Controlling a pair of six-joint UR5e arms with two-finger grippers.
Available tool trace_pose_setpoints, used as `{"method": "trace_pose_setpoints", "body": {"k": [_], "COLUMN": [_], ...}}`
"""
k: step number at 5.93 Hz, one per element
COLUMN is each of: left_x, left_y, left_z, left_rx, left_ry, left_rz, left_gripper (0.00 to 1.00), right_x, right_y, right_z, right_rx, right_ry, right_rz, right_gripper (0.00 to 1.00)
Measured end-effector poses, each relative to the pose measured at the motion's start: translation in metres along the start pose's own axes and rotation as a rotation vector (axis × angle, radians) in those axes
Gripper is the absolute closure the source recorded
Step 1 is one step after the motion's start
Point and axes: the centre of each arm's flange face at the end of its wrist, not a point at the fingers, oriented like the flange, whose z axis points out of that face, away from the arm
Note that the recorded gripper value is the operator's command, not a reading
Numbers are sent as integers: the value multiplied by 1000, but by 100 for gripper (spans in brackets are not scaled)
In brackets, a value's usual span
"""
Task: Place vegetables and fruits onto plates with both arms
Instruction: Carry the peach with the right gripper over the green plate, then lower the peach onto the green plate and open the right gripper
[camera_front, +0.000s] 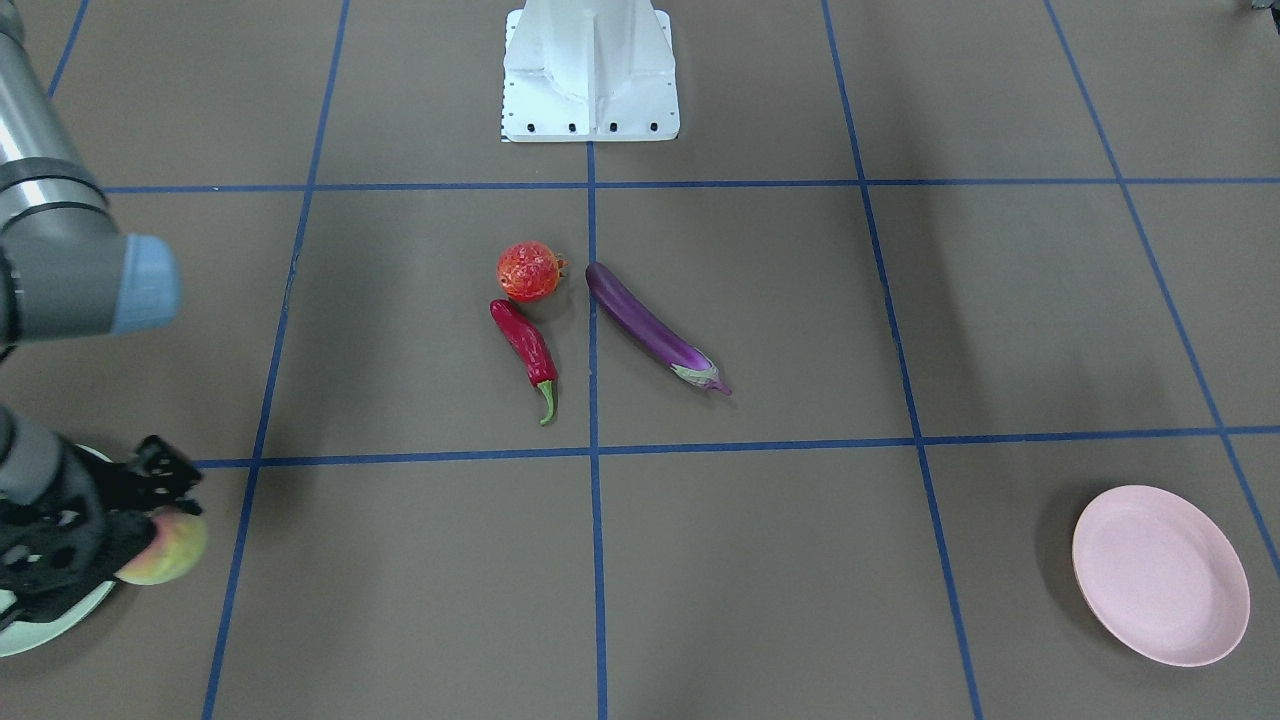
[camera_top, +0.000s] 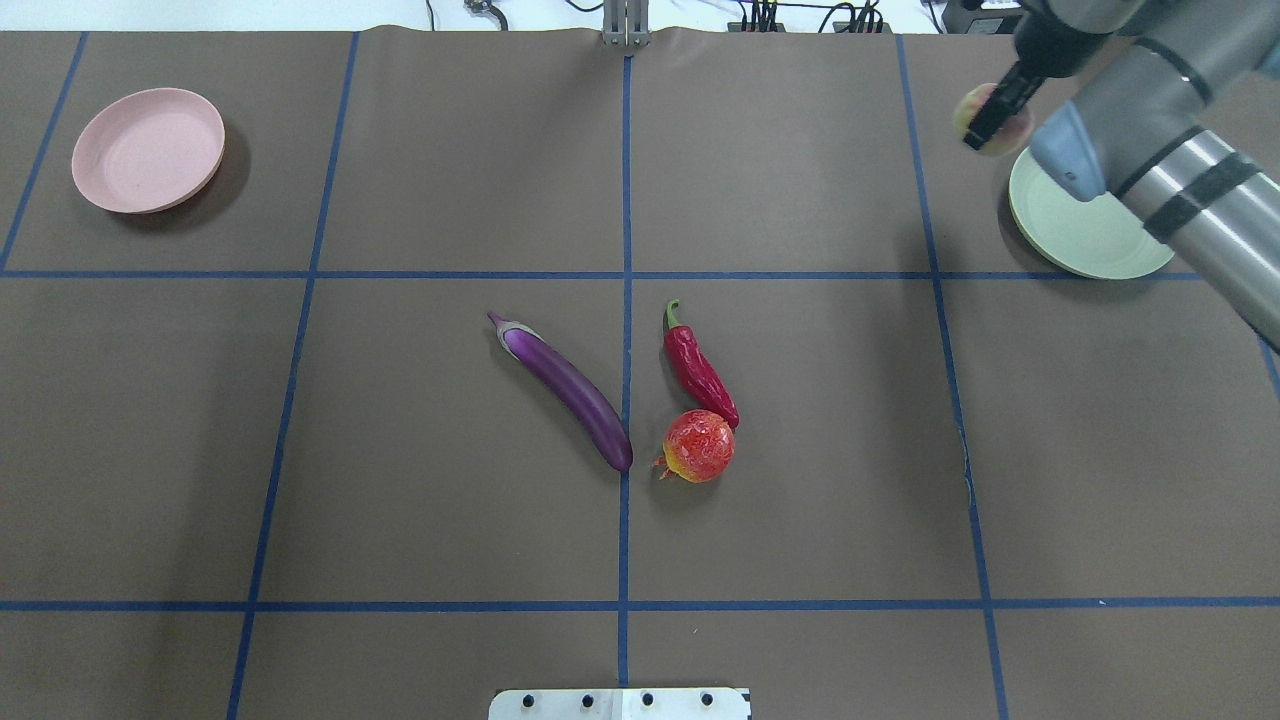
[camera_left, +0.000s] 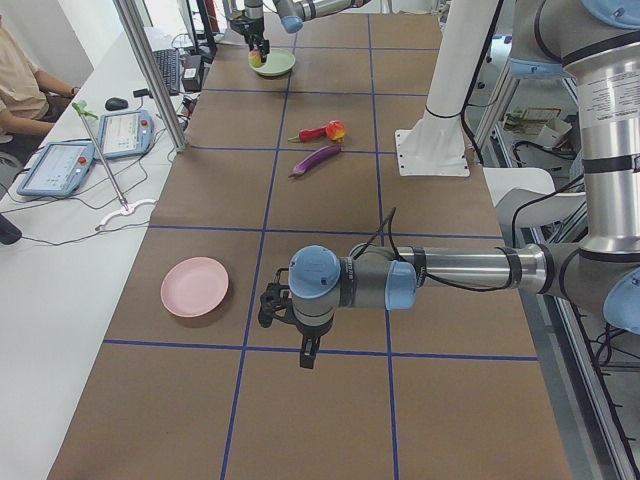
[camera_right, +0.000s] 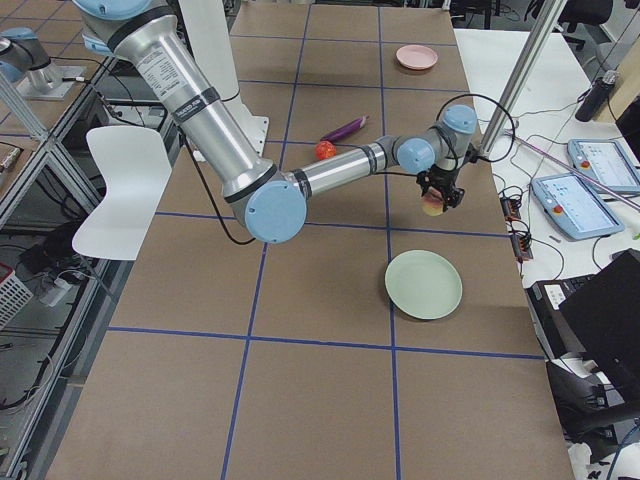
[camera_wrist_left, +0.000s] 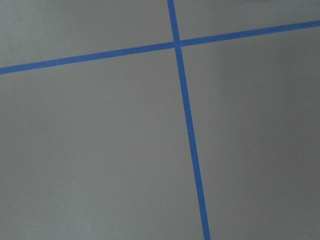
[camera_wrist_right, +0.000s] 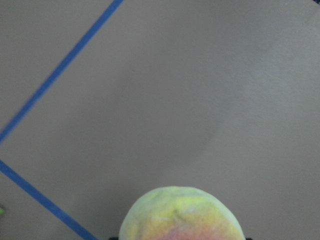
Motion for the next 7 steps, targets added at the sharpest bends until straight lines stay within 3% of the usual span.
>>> {"method": "trace_pose_setpoints", "body": {"k": [1,2,3,4,6,7], "left_x": [0,0,0,-1,-3,-3], "left_y": [0,0,0,2,6,7], "left_z": [0,0,1,1,3,4], "left_rx": [-1,-2,-2,-4,-8,-8], "left_ry": [0,0,0,1,1,1], "left_rz": [-1,-2,-2,-4,-8,-9], "left_gripper": [0,0,0,0,0,0], "right_x": [39,64,82,90,86,79], "right_y": [61,108,141,157,159,156], "right_z": [4,20,39,53,67,77], "right_rx": [-25,-45,-46,-44,-43,-34], "right_ry": [-1,2,10,14,4,1], "right_rz": [-48,-73,-78,-50,23,47], "right_gripper": [100,82,56,55,51,20]}}
